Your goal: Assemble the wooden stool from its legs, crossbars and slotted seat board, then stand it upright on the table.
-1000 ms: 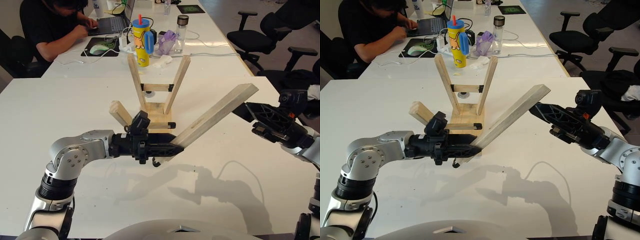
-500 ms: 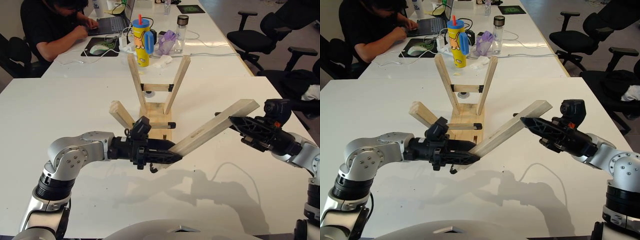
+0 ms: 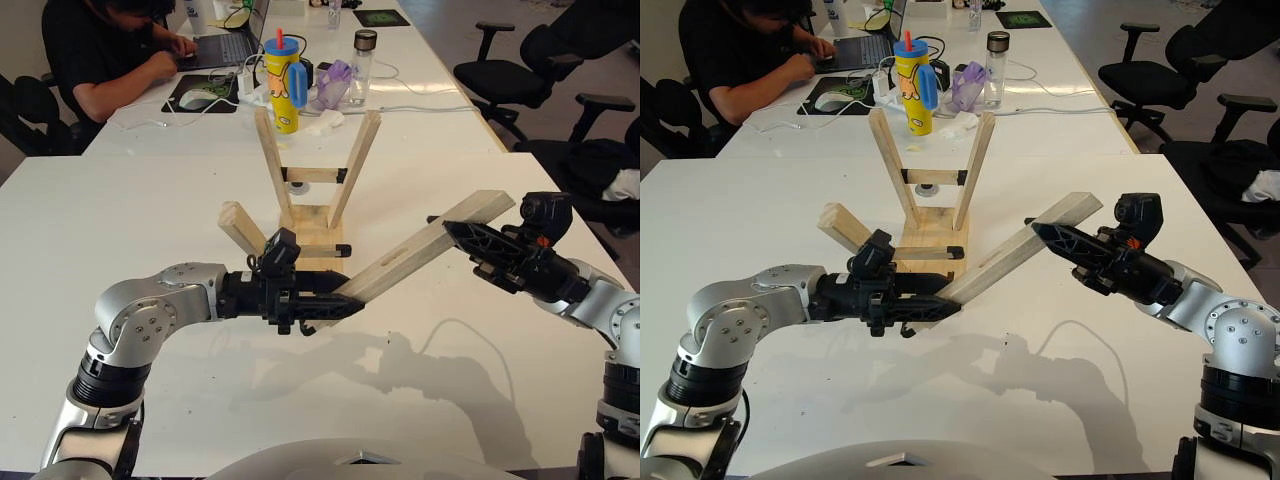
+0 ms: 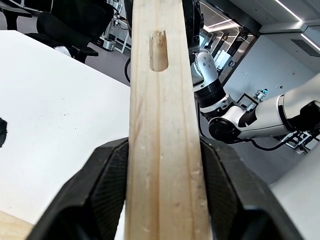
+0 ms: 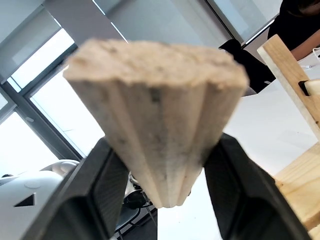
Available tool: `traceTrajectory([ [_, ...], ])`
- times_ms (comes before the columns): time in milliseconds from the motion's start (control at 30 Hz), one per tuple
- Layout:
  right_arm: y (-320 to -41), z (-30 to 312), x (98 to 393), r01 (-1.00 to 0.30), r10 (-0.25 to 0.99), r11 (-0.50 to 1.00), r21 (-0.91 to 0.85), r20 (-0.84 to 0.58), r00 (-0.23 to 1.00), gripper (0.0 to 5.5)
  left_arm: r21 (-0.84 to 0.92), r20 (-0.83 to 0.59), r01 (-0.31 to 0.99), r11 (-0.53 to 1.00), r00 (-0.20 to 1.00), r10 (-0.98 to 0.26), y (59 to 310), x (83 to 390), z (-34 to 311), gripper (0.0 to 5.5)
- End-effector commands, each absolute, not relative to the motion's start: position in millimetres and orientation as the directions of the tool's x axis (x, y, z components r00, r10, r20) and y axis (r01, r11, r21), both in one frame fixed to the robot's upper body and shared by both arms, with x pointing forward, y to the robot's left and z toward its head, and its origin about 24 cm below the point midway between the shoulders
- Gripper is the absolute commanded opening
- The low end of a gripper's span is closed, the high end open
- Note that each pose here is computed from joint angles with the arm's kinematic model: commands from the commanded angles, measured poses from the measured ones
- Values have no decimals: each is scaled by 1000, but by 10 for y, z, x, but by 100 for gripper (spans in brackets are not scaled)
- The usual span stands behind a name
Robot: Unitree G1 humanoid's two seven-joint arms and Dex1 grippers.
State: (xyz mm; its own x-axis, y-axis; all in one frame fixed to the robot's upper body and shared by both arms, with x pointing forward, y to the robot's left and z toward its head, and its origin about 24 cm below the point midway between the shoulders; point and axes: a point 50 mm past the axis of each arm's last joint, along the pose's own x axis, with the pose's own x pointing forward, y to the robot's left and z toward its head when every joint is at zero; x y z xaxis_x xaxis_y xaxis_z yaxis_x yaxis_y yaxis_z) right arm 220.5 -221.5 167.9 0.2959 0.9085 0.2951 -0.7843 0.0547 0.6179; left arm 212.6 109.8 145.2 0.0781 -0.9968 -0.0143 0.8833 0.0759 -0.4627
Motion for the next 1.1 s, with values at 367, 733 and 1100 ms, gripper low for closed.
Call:
traceTrajectory([
  [367, -2505, 1742, 2446, -837, 912, 335, 432, 74, 403, 208, -298, -284, 894, 334, 251, -925, 1267, 2038, 1076, 352],
  [733, -2222, 1731, 2881, -913, 934, 349, 211, 1, 358, 208, 7, -453, 883, 470, 422, -786, 1159, 2241, 607, 352],
  [1100, -2058, 1675, 2961, -945, 960, 281, 168, -43, 278, 208, -19, -568, 905, 426, 340, -749, 1176, 2143, 390, 352],
])
